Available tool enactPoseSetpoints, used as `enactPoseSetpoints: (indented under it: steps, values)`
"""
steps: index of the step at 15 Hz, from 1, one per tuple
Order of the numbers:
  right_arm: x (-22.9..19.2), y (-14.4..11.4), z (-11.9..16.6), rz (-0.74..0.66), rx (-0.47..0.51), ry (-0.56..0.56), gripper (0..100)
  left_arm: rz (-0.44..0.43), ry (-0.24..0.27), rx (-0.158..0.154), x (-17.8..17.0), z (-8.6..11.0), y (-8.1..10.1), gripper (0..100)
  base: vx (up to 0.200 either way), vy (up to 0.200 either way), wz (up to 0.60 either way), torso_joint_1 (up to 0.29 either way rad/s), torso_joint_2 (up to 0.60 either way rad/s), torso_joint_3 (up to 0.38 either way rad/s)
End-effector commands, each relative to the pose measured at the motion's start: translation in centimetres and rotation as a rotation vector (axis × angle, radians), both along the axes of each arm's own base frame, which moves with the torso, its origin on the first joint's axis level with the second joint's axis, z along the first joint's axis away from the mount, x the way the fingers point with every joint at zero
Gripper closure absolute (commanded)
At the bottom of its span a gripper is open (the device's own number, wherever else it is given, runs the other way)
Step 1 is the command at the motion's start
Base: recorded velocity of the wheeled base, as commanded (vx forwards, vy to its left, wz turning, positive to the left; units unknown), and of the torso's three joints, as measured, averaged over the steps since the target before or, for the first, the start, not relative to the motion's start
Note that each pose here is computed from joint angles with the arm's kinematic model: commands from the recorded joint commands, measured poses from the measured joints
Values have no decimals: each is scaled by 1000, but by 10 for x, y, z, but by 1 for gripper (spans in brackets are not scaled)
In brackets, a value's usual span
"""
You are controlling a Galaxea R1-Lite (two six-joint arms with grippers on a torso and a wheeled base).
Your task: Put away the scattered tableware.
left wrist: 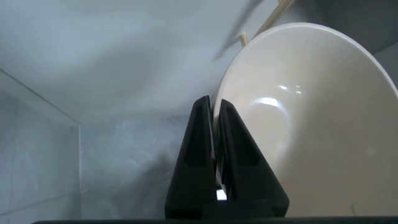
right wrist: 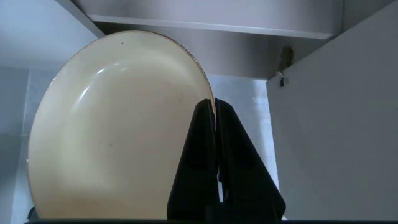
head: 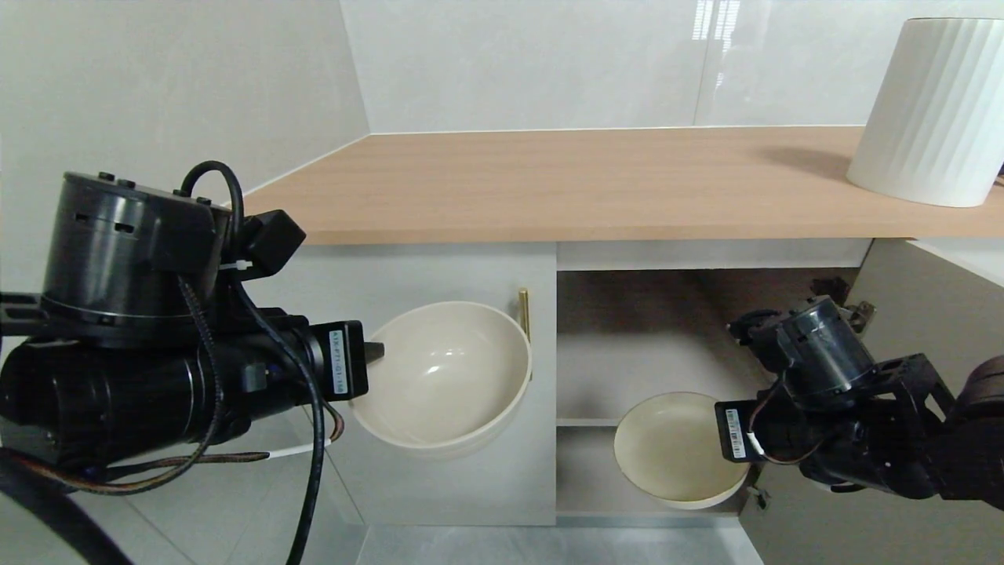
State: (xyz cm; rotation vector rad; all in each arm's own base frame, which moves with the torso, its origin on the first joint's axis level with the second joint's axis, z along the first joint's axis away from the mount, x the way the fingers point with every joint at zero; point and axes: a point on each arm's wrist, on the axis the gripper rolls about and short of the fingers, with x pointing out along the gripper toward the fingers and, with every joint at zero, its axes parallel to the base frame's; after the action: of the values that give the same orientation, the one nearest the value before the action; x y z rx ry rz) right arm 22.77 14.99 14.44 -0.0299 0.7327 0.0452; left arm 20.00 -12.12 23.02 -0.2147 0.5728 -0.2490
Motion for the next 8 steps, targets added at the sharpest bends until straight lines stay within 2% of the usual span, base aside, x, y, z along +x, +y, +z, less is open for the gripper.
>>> enactPoseSetpoints:
  steps: [1,3,6,8]
  values:
    - [3,2,-4,5,-3,10,100,0,-4,-3,-1,1,0,100,0,0,0,0,0,0]
    - [39,4,-14,58,71,61,100,-8,-8,13,0,1,0,100,0,0,0,0,0,0]
    - [77,2,-44,13,61,125,100,-8,-26,2,-2,4,2,100,0,0,0,0,0,0]
    - [108,-2,-54,-14,58,93,100,-8,-25,3,-1,3,1,100,0,0,0,0,0,0]
